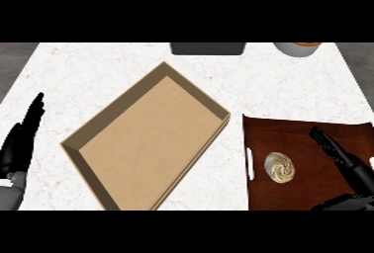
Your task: Pick the cupcake from the tray and place it in the cardboard box
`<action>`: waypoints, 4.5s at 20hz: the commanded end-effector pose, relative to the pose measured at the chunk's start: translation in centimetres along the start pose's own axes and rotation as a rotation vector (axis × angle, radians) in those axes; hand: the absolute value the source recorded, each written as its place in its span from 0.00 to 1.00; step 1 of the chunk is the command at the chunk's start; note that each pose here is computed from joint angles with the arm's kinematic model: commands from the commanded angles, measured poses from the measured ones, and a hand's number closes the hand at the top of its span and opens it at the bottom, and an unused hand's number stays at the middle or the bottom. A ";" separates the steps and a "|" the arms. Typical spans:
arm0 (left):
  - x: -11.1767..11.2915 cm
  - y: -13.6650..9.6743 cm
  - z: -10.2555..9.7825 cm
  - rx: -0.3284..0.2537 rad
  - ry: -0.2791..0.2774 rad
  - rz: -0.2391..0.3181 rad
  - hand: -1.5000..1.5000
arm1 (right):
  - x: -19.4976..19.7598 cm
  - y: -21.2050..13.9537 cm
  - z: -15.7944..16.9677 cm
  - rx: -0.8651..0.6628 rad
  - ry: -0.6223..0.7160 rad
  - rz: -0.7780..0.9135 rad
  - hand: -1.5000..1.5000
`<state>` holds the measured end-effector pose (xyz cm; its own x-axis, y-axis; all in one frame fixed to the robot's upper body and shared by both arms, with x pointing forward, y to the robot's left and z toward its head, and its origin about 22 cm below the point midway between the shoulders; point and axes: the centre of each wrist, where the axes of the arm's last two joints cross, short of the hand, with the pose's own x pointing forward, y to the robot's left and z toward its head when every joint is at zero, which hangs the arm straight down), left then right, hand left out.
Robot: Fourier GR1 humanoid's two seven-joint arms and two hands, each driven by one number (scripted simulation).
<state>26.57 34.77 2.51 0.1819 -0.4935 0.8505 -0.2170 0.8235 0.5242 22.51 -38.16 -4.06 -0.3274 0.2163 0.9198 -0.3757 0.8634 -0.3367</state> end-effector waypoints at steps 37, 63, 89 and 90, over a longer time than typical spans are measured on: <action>-3.3 1.2 0.9 0.010 0.041 -0.011 0.50 | 3.9 0.6 -12.5 0.671 0.332 0.722 0.00; -2.1 1.5 0.5 0.008 0.031 -0.023 0.50 | 4.2 6.7 -11.8 0.740 0.398 0.762 0.00; -1.9 0.2 0.5 0.036 0.041 -0.029 0.50 | 14.3 12.6 -10.5 -0.168 0.287 1.041 1.00; -2.4 0.3 0.3 0.024 0.038 -0.022 0.50 | 15.4 9.1 -11.6 -0.186 0.212 1.073 1.00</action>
<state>25.35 36.23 0.99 0.2252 -0.5012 0.8355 -0.2366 0.8037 0.5459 24.12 -21.23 5.22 -0.2083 0.9584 0.1950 0.0028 0.2000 -0.9798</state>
